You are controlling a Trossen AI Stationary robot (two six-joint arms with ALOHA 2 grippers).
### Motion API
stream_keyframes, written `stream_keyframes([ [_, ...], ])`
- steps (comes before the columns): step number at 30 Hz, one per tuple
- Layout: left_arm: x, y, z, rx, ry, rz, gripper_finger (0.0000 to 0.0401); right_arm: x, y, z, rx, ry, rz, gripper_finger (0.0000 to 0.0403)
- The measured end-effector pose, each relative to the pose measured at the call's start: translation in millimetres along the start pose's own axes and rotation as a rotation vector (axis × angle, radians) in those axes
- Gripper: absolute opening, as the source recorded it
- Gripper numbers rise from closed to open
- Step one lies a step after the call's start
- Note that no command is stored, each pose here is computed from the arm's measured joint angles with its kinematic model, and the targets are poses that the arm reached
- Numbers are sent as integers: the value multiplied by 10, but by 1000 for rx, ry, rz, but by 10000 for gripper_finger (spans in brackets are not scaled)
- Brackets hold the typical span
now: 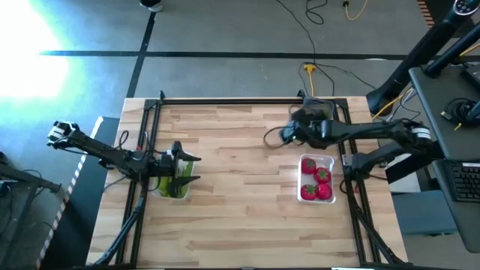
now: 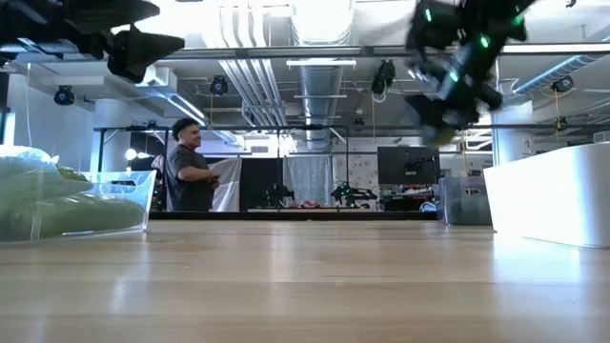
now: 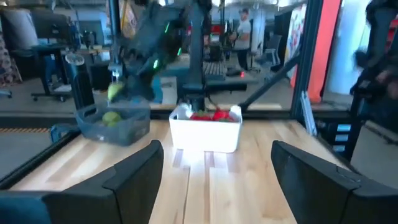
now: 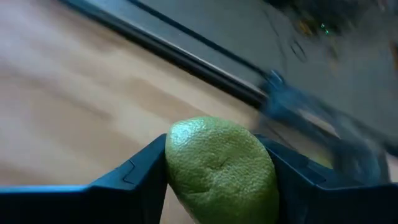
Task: Sort produce into baskets
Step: Put the lime into the black bin
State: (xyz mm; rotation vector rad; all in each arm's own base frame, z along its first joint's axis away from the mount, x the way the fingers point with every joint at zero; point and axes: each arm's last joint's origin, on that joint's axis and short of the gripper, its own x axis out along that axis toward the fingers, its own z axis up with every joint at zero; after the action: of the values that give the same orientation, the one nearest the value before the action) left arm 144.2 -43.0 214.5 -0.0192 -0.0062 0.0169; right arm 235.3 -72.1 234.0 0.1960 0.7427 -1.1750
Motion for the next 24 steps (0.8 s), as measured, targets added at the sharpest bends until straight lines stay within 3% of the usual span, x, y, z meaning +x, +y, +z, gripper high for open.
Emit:
stream_keyframes([
  [6, -6, 3, 15, 4, -13, -1, 280, 387, -442, -231, 210, 150, -186, 203],
  [12, -8, 5, 20, 13, -17, 1, 280, 659, -647, -335, 394, 244, -291, 203],
  [24, -10, 7, 27, 11, -23, 5, 280, 1001, -740, -421, 527, 427, -296, 215],
])
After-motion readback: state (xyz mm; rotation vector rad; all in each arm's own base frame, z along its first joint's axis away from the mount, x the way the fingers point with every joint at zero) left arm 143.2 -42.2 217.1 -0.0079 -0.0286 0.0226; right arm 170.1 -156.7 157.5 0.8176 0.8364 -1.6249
